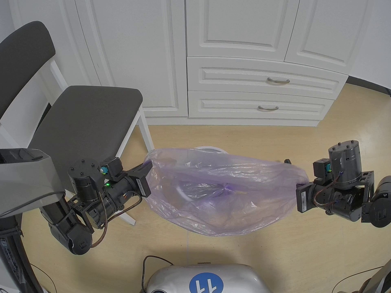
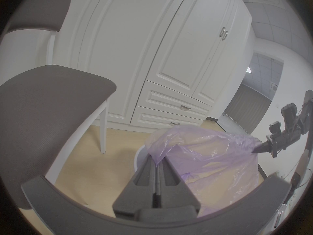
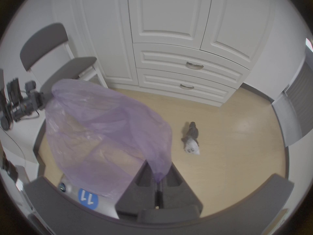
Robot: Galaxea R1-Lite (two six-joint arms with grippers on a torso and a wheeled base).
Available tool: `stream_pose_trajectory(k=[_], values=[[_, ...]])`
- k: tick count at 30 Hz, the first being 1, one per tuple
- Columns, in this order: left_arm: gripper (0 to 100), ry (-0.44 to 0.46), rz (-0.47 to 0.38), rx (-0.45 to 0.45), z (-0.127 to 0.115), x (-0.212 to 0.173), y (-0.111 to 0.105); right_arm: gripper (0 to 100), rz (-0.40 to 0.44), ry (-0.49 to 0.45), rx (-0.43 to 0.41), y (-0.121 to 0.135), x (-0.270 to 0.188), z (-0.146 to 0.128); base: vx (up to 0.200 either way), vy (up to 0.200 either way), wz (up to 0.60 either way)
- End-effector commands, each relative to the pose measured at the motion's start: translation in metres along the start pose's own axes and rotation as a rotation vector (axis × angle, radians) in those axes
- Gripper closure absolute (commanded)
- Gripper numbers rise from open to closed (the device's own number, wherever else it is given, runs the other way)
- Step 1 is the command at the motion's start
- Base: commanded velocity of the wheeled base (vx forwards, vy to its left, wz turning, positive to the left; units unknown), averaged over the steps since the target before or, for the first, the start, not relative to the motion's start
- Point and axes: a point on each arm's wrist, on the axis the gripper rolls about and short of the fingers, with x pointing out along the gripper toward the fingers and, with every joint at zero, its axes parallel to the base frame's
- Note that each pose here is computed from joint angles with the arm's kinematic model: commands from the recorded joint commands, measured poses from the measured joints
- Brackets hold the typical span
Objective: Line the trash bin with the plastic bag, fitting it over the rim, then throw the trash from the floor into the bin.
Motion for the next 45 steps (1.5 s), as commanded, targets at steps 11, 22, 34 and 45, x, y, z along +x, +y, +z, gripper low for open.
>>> stream_pose_trajectory(k=[11, 22, 34, 45], values=[[100, 0.001, 0.041, 0.002, 0.001, -0.004, 0.016, 100, -0.02, 0.063, -0.189, -0.008, 0.008, -0.035, 0.0, 0.0, 0.0], [100, 0.004, -0.183, 0.058, 0.017, -0.016, 0.009, 100, 0.218, -0.296, -0.29, -0.037, -0.002, -0.045, 0.0, 0.0, 0.0], [100, -0.031, -0.343, 0.122, 0.032, -0.006, 0.022, 100, 0.253, -0.35, -0.397, -0.066, 0.011, -0.057, 0.0, 0.0, 0.0], [100, -0.046, -0.303, 0.123, 0.033, 0.001, 0.035, 100, 0.228, -0.333, -0.406, -0.072, 0.025, -0.056, 0.0, 0.0, 0.0]])
